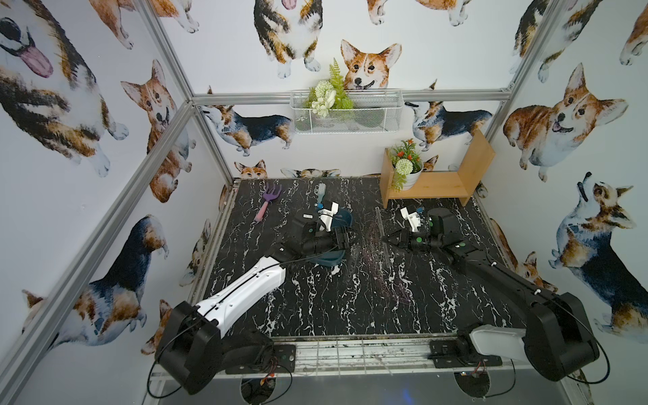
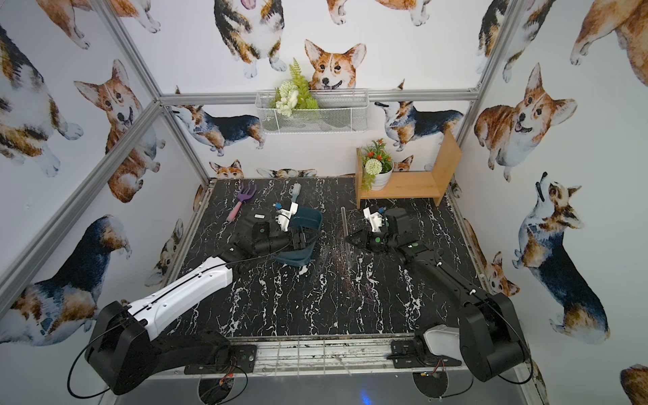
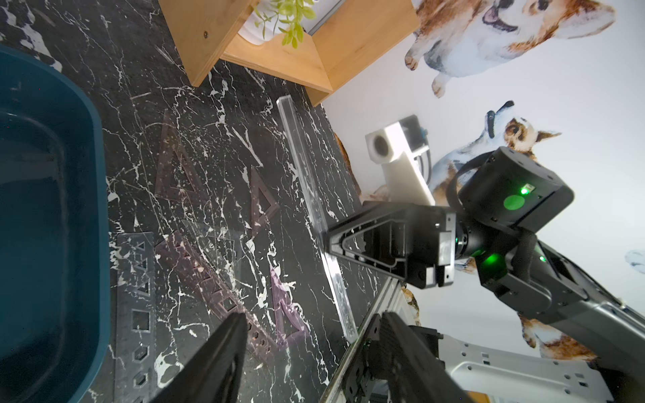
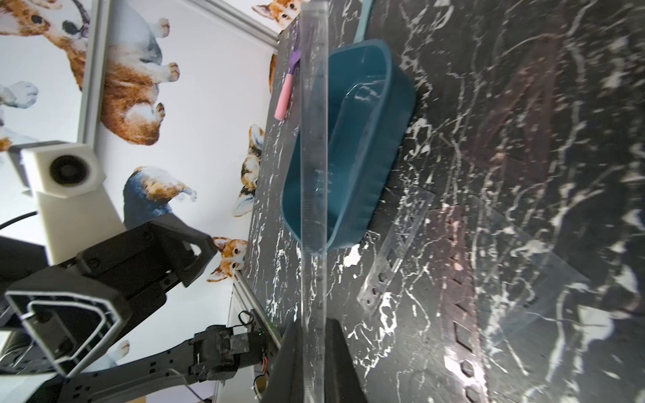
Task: Put the scattered rulers into the storage box
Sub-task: Pick up the ruler from the center of the board, then place the ruler in the storage box.
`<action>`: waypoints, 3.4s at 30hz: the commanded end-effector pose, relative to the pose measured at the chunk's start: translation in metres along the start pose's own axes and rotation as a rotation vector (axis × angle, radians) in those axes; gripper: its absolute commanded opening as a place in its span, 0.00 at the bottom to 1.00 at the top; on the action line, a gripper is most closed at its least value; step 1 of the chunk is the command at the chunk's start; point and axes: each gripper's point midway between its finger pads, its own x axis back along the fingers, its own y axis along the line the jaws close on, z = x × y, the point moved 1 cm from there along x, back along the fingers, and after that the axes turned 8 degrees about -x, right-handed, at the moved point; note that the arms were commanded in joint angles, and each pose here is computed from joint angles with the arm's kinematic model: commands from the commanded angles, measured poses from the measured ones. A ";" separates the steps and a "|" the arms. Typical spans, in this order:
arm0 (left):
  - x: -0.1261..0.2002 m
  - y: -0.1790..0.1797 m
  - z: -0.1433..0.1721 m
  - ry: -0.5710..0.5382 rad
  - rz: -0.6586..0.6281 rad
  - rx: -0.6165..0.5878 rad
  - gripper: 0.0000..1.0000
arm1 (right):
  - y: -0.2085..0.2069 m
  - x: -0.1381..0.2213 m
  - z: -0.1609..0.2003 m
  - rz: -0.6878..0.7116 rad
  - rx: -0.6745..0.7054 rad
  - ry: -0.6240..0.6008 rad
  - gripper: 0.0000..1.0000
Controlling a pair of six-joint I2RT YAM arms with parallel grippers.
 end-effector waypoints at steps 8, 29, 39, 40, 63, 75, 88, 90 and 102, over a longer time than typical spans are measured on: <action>0.010 -0.012 -0.015 -0.066 0.134 0.035 0.62 | 0.055 -0.014 0.006 -0.173 0.035 0.045 0.00; 0.014 -0.010 -0.015 -0.110 0.249 0.126 0.53 | 0.101 -0.035 0.028 -0.301 0.056 0.138 0.00; 0.020 -0.013 -0.022 -0.148 0.322 0.168 0.43 | 0.106 -0.033 0.034 -0.325 0.060 0.164 0.00; 0.020 -0.014 -0.022 -0.149 0.331 0.172 0.42 | 0.106 -0.033 0.035 -0.327 0.062 0.168 0.00; 0.027 -0.022 -0.026 -0.161 0.423 0.213 0.00 | 0.111 -0.036 0.042 -0.342 0.068 0.196 0.24; 0.046 -0.009 -0.036 -0.180 0.385 0.211 0.00 | 0.111 -0.024 0.032 -0.331 0.075 0.167 0.33; 0.046 0.014 -0.052 -0.112 0.179 0.134 0.00 | 0.093 -0.027 0.026 -0.226 0.099 0.149 0.34; 0.044 0.024 -0.053 -0.082 0.095 0.107 0.00 | 0.087 -0.028 0.022 -0.174 0.111 0.135 0.34; 0.030 0.078 -0.058 0.040 -0.221 0.039 0.00 | 0.033 -0.027 -0.003 0.254 0.244 0.056 0.32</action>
